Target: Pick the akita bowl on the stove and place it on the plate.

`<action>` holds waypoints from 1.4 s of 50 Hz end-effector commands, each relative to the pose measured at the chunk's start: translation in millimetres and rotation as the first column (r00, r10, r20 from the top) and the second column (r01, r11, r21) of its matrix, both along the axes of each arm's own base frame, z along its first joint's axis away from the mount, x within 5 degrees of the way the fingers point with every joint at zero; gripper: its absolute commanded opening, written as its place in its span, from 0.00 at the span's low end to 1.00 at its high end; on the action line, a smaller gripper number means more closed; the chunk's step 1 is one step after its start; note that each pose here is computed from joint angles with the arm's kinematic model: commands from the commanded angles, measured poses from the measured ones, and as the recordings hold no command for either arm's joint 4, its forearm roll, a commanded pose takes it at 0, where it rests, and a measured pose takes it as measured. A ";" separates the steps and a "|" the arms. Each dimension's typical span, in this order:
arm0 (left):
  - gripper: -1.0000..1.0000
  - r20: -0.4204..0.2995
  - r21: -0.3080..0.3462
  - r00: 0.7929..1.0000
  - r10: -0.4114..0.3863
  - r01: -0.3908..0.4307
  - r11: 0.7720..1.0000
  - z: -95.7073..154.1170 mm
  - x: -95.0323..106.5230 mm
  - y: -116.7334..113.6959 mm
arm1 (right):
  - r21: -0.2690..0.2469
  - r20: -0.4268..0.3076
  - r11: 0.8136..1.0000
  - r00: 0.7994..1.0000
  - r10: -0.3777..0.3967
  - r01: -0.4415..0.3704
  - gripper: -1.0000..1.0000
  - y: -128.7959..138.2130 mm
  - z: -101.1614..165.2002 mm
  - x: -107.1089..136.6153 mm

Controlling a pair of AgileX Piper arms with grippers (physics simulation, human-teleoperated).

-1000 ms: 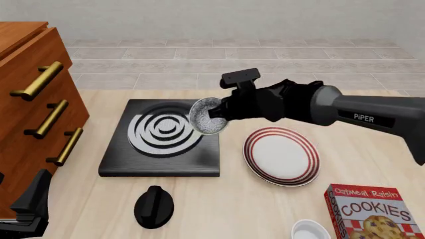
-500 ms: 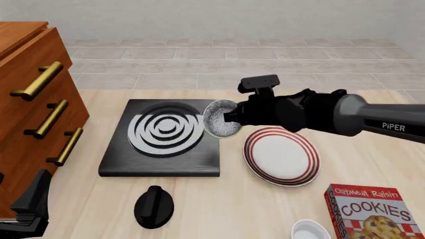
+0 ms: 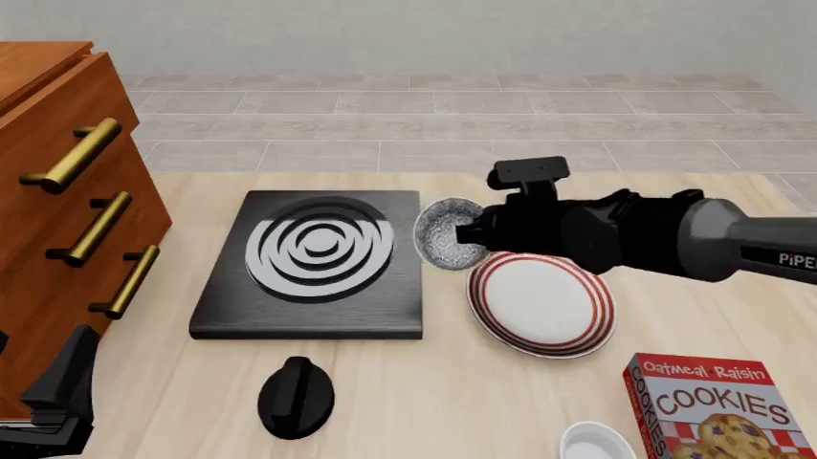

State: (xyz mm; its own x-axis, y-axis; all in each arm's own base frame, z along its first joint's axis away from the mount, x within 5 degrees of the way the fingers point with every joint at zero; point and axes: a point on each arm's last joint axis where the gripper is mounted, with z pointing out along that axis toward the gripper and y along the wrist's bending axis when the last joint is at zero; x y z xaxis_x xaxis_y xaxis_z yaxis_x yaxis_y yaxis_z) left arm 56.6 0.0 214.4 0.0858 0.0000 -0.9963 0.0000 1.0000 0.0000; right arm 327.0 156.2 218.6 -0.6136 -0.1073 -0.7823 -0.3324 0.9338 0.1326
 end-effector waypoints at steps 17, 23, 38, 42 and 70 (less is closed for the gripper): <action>1.00 0.000 0.000 1.000 0.000 0.000 1.000 0.0 0.0 0.0 | 0.032 0.000 0.995 0.996 -0.090 0.090 0.00 -31.5 -5.3 -12.2; 1.00 0.000 0.000 1.000 0.000 0.000 1.000 0.0 0.0 0.0 | 0.037 0.002 0.992 0.993 -0.120 0.120 0.00 -42.7 -2.5 -14.9; 1.00 0.000 0.000 1.000 0.000 0.000 1.000 0.0 0.0 0.0 | 0.028 -0.011 0.987 0.987 -0.160 0.160 0.00 -59.6 -6.9 -22.3; 1.00 0.000 0.000 1.000 0.000 0.000 1.000 0.0 0.0 0.0 | 0.030 -0.012 0.984 0.985 -0.175 0.175 0.00 -64.6 -9.0 -24.2; 1.00 0.000 0.000 1.000 0.000 0.000 1.000 0.0 0.0 0.0 | 0.074 -0.002 0.965 0.968 -0.251 0.251 0.00 -85.3 -16.1 -37.9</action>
State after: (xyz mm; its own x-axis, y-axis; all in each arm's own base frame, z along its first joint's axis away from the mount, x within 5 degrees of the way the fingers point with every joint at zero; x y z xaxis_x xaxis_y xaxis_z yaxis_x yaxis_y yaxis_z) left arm 56.6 0.0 214.4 0.0858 0.0000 -0.9963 0.0000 1.0000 0.0000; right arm 292.5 78.7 203.7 -0.6194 0.0564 -0.7830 -0.1301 0.9762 0.1733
